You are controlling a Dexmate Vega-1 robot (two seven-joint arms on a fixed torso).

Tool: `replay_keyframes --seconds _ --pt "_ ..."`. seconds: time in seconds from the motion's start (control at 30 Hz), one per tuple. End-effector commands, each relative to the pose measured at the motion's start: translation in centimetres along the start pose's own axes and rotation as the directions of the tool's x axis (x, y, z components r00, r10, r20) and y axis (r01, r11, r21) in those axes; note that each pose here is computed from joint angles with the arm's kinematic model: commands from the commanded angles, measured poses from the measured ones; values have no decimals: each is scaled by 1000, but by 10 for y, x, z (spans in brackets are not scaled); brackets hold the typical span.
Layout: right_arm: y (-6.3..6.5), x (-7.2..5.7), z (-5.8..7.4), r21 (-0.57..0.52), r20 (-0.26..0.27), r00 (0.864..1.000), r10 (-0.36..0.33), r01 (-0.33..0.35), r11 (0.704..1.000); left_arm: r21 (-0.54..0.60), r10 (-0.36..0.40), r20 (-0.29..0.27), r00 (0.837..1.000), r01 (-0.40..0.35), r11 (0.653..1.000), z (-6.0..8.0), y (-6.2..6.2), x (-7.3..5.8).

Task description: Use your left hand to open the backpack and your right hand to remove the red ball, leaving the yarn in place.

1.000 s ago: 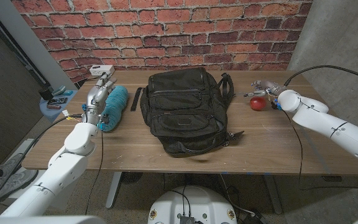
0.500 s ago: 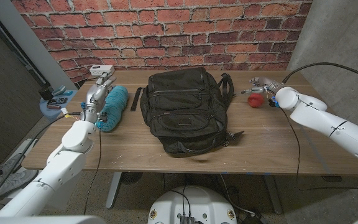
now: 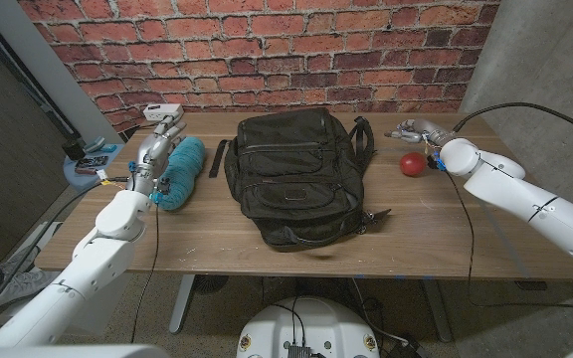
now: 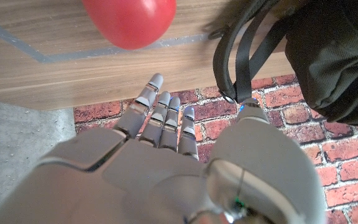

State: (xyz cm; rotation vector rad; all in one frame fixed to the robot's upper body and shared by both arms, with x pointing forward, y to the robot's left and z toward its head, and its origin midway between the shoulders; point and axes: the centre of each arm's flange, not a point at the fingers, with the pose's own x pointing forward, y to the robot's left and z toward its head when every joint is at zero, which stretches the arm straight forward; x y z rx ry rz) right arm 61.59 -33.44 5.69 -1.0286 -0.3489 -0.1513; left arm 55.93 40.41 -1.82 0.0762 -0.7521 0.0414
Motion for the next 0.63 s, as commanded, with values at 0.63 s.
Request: replay_keyframes --seconds 0.63 --pt "0 8 14 156 76 991 -111 98 983 -22 -34 -15 999 34 999 -20 -5 20"
